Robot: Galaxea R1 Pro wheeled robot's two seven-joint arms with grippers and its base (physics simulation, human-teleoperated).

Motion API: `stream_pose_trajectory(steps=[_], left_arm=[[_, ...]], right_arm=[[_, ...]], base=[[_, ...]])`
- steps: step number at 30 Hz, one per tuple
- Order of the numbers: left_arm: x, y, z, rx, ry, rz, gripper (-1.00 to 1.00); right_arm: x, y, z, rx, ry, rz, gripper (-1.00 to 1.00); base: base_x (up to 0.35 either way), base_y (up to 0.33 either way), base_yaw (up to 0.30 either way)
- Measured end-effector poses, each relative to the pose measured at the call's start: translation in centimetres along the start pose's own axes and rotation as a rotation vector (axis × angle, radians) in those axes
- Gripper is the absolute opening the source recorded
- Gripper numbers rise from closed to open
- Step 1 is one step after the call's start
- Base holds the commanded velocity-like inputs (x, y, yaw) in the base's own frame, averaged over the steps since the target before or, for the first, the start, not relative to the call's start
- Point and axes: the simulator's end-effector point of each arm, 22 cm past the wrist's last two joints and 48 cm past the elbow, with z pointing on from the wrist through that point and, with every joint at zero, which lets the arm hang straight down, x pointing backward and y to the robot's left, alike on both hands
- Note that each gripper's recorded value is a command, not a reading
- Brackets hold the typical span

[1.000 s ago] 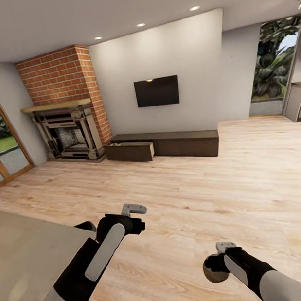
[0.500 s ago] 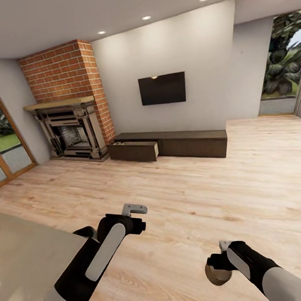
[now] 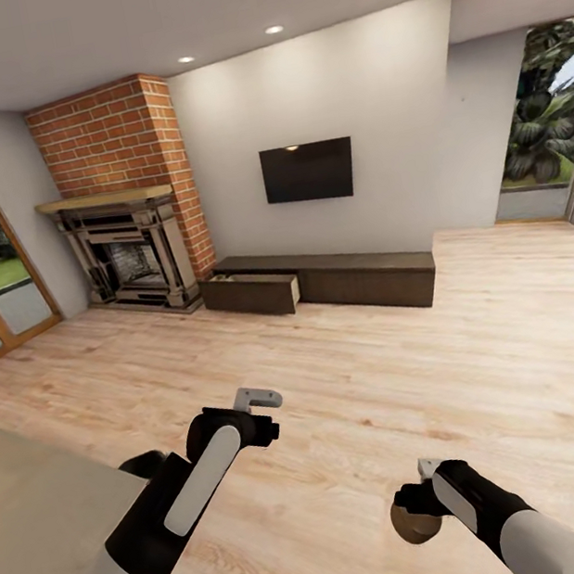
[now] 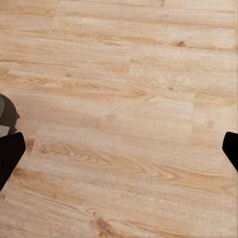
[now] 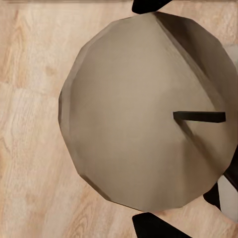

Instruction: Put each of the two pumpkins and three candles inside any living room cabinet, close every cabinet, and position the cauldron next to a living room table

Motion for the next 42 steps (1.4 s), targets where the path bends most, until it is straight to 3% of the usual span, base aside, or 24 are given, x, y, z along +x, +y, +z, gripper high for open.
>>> stream_pose_trajectory(steps=[33,42], left_arm=[[-0.09,-0.19,-0.04,-0.002,-0.001,-0.001,1.00],[-0.10,-0.28,-0.09,0.000,-0.001,-0.001,1.00]], right_arm=[[-0.08,0.00,0.03,-0.001,-0.008,0.001,-1.00],[-0.14,0.04,-0.02,-0.002,-0.009,0.001,-1.00]], base=[[0.264,-0.213,0.000],[0.282,-0.064,0.094]])
